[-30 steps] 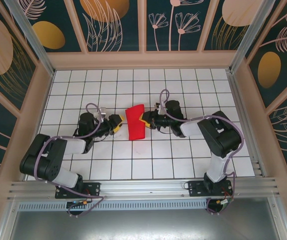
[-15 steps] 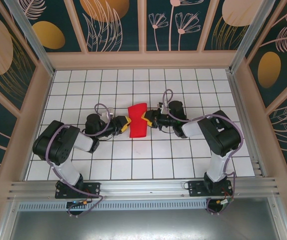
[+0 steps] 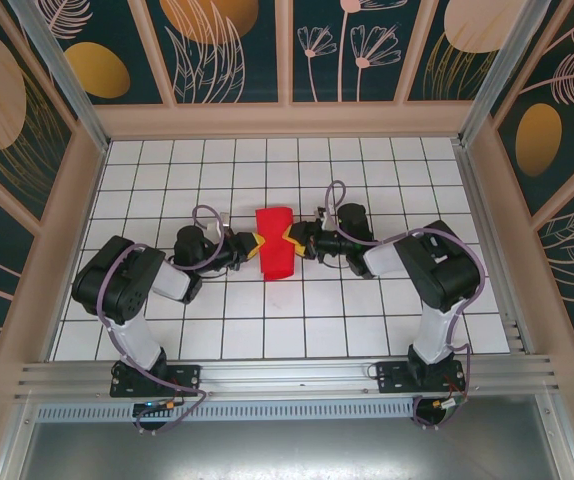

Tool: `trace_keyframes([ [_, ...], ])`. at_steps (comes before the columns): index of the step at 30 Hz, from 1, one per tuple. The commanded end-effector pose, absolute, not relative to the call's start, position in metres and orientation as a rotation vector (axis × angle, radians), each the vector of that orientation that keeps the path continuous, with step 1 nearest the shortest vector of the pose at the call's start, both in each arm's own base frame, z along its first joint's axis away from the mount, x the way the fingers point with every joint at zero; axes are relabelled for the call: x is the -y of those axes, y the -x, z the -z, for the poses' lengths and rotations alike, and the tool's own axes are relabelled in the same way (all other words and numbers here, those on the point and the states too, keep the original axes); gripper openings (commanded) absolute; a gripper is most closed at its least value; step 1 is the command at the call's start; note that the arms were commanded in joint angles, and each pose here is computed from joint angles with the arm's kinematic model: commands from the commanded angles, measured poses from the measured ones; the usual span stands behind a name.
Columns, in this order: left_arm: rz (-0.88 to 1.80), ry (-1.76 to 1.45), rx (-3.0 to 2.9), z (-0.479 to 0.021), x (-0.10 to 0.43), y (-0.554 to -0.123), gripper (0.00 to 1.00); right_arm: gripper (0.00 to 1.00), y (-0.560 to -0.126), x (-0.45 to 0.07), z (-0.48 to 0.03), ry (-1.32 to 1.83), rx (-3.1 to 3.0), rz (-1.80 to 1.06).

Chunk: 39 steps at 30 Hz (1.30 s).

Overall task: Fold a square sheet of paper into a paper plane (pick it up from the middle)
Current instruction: First fold in half a square sheet of paper at the center of the table.

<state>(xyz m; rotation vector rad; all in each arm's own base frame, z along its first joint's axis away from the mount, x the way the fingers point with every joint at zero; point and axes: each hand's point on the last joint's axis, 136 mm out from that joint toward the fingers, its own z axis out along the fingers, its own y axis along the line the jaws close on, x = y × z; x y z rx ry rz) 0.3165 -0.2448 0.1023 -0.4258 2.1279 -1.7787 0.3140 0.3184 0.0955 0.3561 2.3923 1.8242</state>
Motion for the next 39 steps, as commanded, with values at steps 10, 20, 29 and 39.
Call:
trace_keyframes([
  [10, 1.697, 0.323, -2.171, -0.097, 0.258, -0.324, 0.0, 0.76, -0.309, -0.287, -0.079, -0.252, -2.657, -1.299],
  [20, 1.731, 0.224, -2.17, -0.107, 0.292, -0.32, 0.0, 0.83, -0.314, -0.245, -0.088, -0.31, -2.626, -1.098],
  [29, 1.528, 0.314, -2.323, -0.065, 0.294, -0.321, 0.0, 0.8, -0.31, -0.245, -0.083, -0.185, -2.633, -1.165],
  [39, 1.381, 0.363, -2.415, -0.039, 0.281, -0.319, 0.0, 0.7, -0.31, -0.266, -0.059, -0.039, -2.736, -1.18],
])
